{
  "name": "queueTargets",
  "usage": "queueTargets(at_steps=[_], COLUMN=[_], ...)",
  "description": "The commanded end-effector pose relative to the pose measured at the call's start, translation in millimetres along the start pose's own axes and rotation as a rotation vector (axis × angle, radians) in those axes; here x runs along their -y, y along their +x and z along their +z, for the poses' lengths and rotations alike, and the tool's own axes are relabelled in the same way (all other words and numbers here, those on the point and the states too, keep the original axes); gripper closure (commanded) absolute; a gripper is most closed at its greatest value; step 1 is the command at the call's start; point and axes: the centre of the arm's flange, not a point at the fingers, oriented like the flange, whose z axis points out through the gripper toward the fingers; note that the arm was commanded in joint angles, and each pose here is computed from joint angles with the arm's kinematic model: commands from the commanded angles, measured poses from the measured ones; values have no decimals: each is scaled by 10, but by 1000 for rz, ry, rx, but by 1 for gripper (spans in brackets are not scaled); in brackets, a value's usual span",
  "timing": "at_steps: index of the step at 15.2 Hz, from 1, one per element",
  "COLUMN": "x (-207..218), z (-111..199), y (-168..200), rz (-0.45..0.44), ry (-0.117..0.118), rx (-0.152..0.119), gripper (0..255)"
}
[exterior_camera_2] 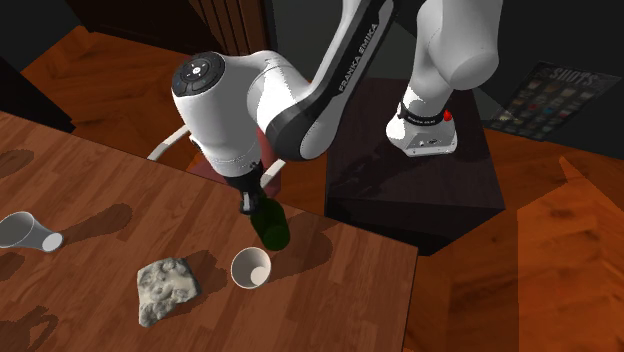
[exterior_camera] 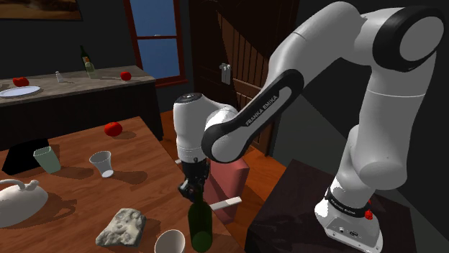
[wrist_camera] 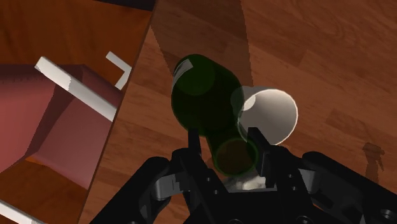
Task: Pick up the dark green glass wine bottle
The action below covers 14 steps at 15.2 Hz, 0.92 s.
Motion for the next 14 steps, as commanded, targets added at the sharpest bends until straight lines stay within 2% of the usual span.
queueTargets(at_steps=[1, 12, 14], x=[-3, 22, 22], z=[-98, -678, -686], y=[-9, -29, -30], rz=[0, 0, 0], ry=[0, 0, 0], rx=[0, 0, 0], gripper=[255, 255, 255])
